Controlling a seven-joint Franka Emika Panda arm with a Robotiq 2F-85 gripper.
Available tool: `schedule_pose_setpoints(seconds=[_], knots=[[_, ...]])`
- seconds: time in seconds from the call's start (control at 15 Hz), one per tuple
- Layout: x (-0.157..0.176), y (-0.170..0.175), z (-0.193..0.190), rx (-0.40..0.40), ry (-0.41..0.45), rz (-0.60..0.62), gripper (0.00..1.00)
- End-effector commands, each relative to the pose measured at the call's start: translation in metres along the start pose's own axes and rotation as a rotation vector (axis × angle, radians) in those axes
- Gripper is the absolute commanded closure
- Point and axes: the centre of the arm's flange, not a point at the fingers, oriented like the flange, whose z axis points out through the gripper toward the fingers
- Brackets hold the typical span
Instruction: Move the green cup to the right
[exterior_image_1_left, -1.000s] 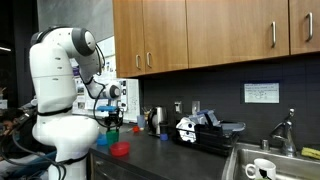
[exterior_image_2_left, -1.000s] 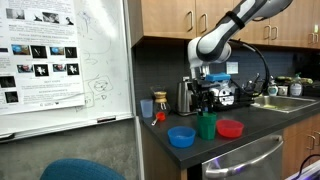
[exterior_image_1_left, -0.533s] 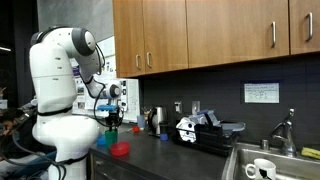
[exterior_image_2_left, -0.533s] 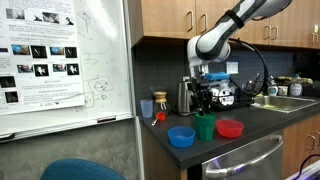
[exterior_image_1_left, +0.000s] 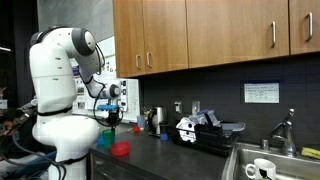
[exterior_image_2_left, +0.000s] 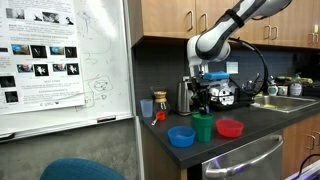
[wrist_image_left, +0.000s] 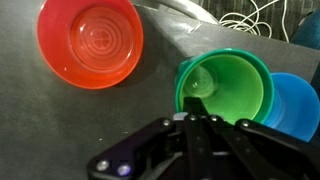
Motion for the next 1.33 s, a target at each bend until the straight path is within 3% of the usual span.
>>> schedule_pose_setpoints(seconds=[0.0, 0.6, 1.27], knots=[[-0.004, -0.004, -0.006, -0.024, 0.004, 0.024, 1.0], [-0.011, -0.02, -0.016, -0.034, 0.014, 0.033, 1.0], [0.001, -0.023, 0.032, -0.017, -0.003, 0.007, 1.0]])
